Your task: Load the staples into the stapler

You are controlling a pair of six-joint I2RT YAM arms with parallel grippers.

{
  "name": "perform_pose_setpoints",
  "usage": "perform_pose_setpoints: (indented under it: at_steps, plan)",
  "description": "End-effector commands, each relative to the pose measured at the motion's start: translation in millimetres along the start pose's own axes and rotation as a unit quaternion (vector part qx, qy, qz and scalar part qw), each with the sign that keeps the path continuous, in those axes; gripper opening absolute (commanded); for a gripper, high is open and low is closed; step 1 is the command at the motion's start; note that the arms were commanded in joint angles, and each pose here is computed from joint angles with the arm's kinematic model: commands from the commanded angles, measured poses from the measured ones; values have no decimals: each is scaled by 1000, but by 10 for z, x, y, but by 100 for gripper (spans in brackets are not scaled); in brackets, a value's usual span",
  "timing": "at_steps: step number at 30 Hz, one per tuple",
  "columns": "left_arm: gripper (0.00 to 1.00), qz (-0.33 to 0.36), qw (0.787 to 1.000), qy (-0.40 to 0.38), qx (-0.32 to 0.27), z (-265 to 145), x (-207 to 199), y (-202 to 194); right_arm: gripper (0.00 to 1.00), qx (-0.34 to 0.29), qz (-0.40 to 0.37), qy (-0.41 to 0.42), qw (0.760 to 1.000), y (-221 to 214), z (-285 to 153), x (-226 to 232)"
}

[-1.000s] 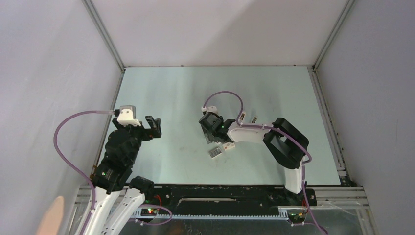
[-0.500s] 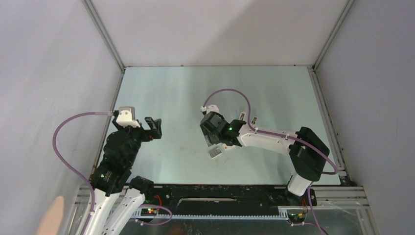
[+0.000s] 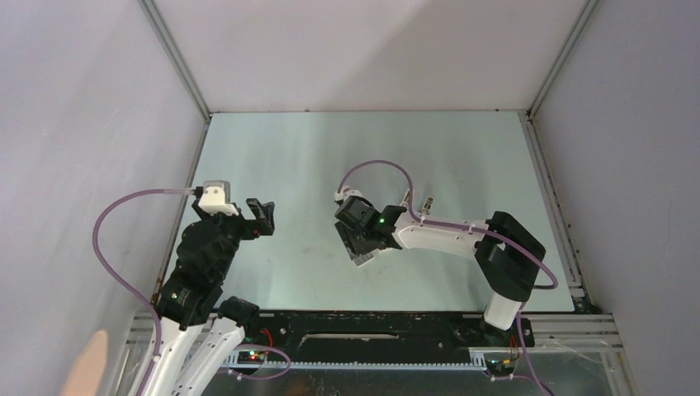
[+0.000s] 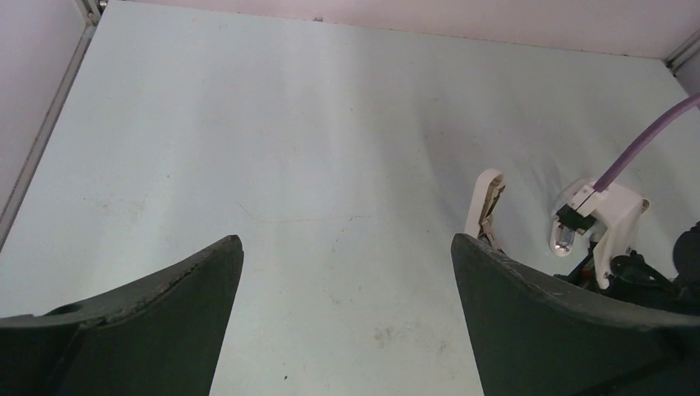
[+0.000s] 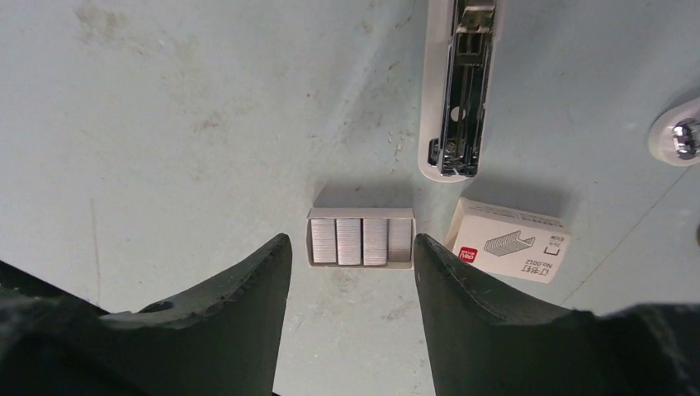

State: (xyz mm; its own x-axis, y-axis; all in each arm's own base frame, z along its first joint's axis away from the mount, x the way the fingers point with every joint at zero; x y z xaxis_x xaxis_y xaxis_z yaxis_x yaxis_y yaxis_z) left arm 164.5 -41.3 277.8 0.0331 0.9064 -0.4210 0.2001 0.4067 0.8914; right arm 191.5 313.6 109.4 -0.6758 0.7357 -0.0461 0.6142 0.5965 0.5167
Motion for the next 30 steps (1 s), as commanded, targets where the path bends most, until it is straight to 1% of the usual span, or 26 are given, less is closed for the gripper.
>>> perform_pose_setpoints:
  at_steps: [1, 8, 22, 25, 30]
  plan:
    - [100, -4, 1000, -5, -4, 22, -11, 6, 59, 15, -4, 8, 1000, -3, 77, 92]
    - [100, -4, 1000, -5, -3, 20, -8, -1, 60, 37, -18, -8, 999, -48, 181, 172]
    - [100, -4, 1000, -5, -2, 19, -7, -5, 59, 56, -34, -39, 997, -136, 265, 209]
    - [100, -4, 1000, -5, -3, 18, -7, -3, 56, 56, -37, -41, 997, -143, 268, 219]
    - [100, -4, 1000, -7, -3, 16, -9, -4, 47, 53, -57, -57, 995, -120, 226, 260]
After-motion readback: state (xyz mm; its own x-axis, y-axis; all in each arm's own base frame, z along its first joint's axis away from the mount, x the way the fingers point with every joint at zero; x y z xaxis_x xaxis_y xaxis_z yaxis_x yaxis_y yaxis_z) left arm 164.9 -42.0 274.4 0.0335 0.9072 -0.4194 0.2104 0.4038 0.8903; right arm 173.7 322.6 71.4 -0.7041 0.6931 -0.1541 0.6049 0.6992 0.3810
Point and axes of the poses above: each gripper's point midway between its finger pads, its own z axis out along the fingers, its own x axis along the line the jaws close on, y = z × x, the point moved 6 cm from there along -z, back along the fingers, and after that the axes turned 15 degrees about -z, right-handed, at the moved point
